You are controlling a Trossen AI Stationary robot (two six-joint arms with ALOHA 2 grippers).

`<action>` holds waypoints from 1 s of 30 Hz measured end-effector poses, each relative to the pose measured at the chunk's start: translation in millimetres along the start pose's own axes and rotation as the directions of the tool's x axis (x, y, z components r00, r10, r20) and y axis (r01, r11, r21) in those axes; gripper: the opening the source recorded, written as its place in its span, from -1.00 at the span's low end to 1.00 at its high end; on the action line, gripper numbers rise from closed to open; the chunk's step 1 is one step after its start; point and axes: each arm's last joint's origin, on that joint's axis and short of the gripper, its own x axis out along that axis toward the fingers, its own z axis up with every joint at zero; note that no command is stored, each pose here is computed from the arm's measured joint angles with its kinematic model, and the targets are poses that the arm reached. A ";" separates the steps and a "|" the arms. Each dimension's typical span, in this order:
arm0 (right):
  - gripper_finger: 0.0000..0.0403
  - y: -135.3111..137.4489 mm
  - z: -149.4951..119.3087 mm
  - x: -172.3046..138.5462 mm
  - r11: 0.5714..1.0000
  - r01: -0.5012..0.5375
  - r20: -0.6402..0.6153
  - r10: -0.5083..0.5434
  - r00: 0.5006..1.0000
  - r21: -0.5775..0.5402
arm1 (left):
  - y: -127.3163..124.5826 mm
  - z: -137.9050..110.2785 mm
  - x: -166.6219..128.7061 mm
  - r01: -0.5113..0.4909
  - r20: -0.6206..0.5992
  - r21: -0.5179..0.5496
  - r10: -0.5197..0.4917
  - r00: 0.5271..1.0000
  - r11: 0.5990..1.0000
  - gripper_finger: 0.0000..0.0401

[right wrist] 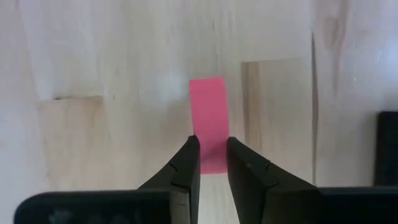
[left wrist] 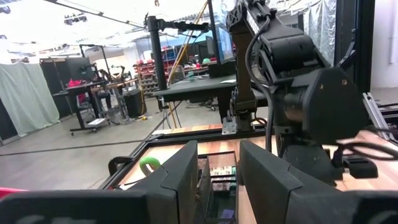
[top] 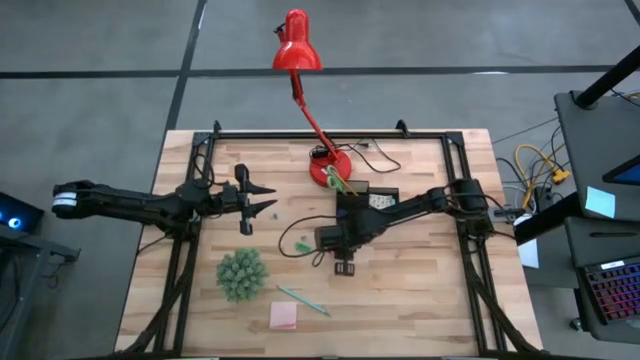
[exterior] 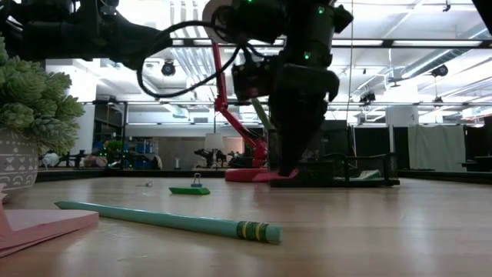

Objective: Pick and place office supplies into organizer
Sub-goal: Put the pink eraser into the front left compartment of the desk organizer

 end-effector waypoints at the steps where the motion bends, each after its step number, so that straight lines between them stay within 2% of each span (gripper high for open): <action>1: -0.71 -1.0 -0.8 -2.2 1.000 0.018 -0.003 -0.018 1.000 0.000 | 0.0 0.0 0.0 0.000 0.000 0.000 0.000 1.000 1.000 -0.47; 6: -0.71 -9.0 -6.0 -21.7 0.995 0.101 -0.011 -0.101 0.995 0.002 | 0.1 0.3 -0.2 0.000 0.002 0.000 0.000 1.000 1.000 -0.47; 11: -0.71 -23.2 -8.4 -45.0 0.984 0.177 0.034 -0.178 0.983 0.035 | 0.1 0.2 -0.2 0.000 0.001 0.000 0.000 1.000 1.000 -0.47; 15: -0.71 -36.5 -8.0 -60.7 0.981 0.183 0.072 -0.187 0.980 0.055 | 0.0 0.3 -0.2 0.000 0.002 0.000 0.000 1.000 1.000 -0.47; 30: -0.71 -79.4 -19.5 -45.2 0.973 0.221 -0.007 -0.221 0.975 0.075 | 0.1 0.4 -0.3 0.000 0.002 0.000 0.000 1.000 1.000 -0.47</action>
